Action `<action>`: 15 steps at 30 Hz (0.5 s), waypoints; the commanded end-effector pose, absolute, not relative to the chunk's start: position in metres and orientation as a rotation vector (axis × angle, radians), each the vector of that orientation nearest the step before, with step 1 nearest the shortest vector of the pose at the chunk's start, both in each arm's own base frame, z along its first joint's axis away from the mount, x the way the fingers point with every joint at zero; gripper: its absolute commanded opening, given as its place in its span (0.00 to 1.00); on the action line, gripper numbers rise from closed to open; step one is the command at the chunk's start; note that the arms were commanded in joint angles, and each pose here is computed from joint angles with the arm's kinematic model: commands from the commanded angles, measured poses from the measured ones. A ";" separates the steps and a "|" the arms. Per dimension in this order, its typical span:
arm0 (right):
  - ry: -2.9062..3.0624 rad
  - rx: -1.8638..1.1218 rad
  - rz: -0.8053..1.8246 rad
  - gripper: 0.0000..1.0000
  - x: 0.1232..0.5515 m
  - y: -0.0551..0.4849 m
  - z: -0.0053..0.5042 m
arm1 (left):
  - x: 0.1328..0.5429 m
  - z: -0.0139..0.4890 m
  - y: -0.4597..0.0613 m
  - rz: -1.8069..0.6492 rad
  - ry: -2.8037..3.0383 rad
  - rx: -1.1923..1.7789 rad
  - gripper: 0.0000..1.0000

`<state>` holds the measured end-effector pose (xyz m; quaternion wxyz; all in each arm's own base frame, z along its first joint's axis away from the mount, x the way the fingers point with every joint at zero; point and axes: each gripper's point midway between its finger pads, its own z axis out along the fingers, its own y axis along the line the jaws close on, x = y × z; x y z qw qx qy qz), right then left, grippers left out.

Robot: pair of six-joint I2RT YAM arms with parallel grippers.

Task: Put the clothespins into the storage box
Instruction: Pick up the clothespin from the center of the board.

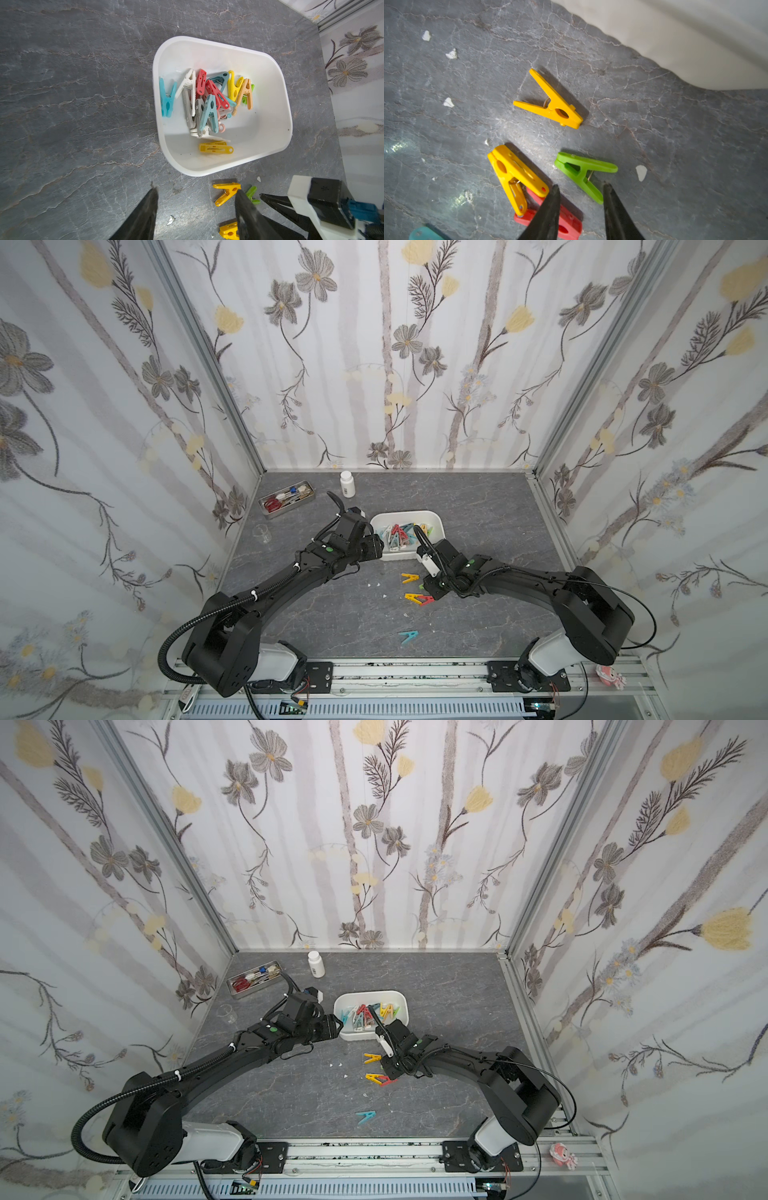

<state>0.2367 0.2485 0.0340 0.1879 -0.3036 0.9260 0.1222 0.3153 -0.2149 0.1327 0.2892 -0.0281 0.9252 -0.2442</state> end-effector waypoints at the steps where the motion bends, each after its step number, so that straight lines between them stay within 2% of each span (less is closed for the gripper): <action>1: 2.605 -0.869 0.371 0.36 0.235 0.253 0.030 | 0.318 0.134 -0.215 -0.650 2.454 -0.080 0.59; 9: 2.621 -0.870 0.358 0.35 0.234 0.252 0.024 | 0.317 0.133 -0.213 -0.644 2.457 -0.083 0.59; 15: 2.655 -0.873 0.362 0.29 0.230 0.252 0.014 | 0.317 0.132 -0.213 -0.641 2.459 -0.083 0.59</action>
